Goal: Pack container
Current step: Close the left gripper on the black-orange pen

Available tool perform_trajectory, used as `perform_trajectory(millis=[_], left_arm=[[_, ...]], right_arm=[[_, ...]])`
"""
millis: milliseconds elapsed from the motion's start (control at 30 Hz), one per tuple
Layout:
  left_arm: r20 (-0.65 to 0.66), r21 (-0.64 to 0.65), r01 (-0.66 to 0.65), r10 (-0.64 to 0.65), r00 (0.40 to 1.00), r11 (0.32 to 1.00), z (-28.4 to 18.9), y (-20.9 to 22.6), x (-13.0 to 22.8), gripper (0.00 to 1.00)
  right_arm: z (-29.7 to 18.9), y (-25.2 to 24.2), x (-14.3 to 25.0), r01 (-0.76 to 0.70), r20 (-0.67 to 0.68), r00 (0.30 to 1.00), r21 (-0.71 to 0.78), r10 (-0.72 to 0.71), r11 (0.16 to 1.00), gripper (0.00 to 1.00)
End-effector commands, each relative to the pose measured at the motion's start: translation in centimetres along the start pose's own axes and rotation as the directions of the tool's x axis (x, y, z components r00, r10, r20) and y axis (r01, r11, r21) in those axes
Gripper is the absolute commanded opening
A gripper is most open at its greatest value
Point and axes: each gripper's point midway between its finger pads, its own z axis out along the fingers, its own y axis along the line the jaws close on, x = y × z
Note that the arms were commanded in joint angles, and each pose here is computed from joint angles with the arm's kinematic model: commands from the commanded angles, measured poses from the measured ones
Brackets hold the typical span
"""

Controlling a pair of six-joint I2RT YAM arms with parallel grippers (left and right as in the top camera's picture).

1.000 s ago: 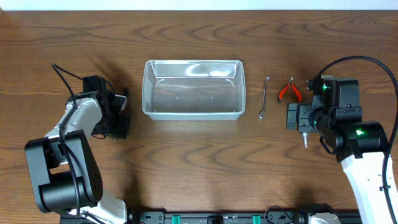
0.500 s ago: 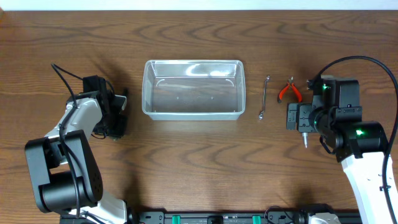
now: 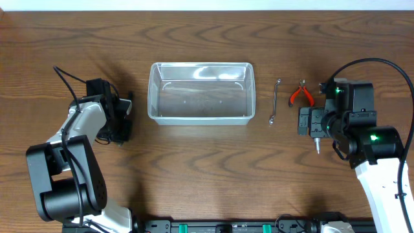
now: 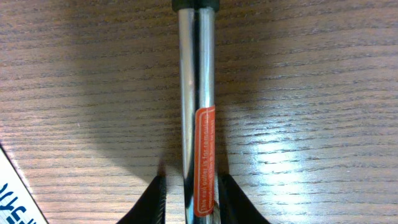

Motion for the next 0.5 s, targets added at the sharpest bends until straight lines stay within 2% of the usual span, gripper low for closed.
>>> perform_trajectory(millis=[0,33,133,200,467], left_arm=[[-0.014,0.009,-0.011,0.011,1.0,1.0,0.37,-0.3,0.52,0.19],[-0.014,0.009,-0.011,0.011,1.0,1.0,0.37,-0.3,0.52,0.15],[-0.014,0.01,-0.011,0.011,1.0,1.0,0.37,-0.31,0.52,0.13],[-0.014,0.009,-0.011,0.011,1.0,1.0,0.37,-0.3,0.52,0.06],[-0.01,0.008,-0.011,0.011,1.0,1.0,0.27,-0.27,0.44,0.06]], right_arm=[[-0.53,-0.15,-0.88,0.001,0.025,1.0,0.004,-0.001,1.0,0.99],[-0.53,-0.16,-0.88,0.001,0.025,1.0,0.004,-0.001,1.0,0.99],[-0.53,-0.15,-0.87,0.001,0.025,1.0,0.004,-0.001,1.0,0.99],[-0.53,-0.15,-0.88,0.001,0.025,1.0,0.004,-0.001,1.0,0.99],[-0.53,-0.16,-0.89,0.001,0.026,1.0,0.004,-0.001,1.0,0.99]])
